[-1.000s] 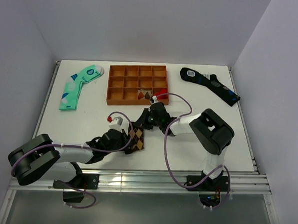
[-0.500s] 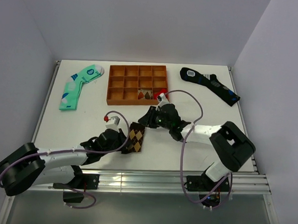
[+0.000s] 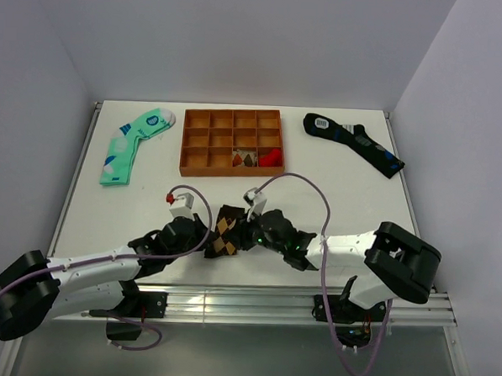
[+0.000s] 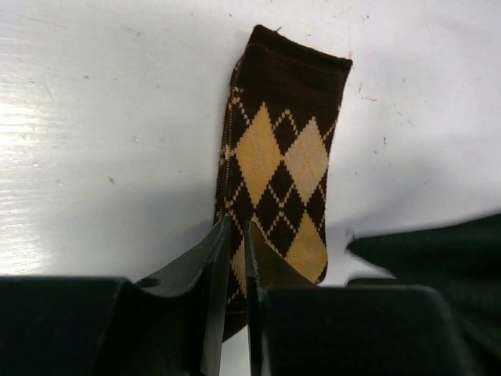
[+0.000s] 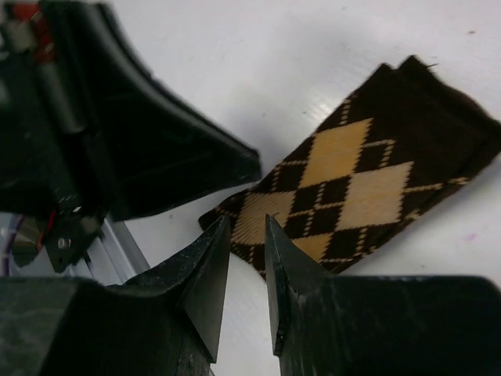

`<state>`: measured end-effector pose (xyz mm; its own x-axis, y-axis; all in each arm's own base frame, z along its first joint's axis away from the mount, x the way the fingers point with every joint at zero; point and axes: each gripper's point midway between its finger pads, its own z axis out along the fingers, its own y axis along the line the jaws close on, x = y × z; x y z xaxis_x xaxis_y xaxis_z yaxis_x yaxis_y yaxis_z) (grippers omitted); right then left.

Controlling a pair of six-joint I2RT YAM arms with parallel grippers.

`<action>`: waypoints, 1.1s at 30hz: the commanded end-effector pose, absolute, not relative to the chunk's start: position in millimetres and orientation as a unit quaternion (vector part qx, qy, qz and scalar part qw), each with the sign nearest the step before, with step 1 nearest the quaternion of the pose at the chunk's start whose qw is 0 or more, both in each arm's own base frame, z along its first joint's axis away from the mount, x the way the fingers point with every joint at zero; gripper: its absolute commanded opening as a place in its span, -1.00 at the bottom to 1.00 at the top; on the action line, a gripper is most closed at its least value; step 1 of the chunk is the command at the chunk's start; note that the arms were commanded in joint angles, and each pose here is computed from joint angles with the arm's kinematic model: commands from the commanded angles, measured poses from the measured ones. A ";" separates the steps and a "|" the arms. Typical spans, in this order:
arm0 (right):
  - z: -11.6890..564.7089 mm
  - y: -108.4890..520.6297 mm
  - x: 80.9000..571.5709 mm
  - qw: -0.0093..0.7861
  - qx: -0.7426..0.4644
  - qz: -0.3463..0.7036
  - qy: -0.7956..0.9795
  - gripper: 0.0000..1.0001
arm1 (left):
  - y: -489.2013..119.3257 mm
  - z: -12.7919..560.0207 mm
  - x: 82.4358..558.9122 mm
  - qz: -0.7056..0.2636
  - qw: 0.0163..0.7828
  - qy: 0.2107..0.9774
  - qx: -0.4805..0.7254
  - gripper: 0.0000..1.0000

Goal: Roll the socks
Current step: Roll the sock at the center of the board.

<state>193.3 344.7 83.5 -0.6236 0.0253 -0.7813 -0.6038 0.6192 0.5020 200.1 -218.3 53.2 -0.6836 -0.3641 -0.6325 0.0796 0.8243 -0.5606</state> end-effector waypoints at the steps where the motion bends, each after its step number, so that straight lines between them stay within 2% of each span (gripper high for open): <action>1: 99.6 351.8 198.9 0.460 -0.204 0.372 0.780 -0.35 | -220.2 65.7 213.5 -0.284 0.424 0.856 -0.085 -0.61; 4: 94.3 349.9 196.0 0.462 -0.221 0.361 0.779 -0.32 | -219.4 70.1 221.6 -0.277 0.444 0.848 -0.084 -0.52; 8: 90.6 352.5 195.8 0.466 -0.247 0.346 0.776 -0.31 | -224.6 68.7 231.6 -0.259 0.449 0.852 -0.070 -0.48; 15: 82.8 351.1 189.2 0.460 -0.268 0.344 0.773 -0.27 | -229.5 65.4 236.0 -0.287 0.442 0.847 -0.071 -0.45; 23: 43.9 345.0 192.4 0.436 -0.254 0.306 0.807 -0.33 | -225.4 59.1 230.2 -0.295 0.426 0.852 -0.075 -0.43; 33: 13.0 329.7 214.5 0.386 -0.228 0.286 0.847 -0.41 | -217.7 47.5 214.7 -0.319 0.422 0.845 -0.081 -0.23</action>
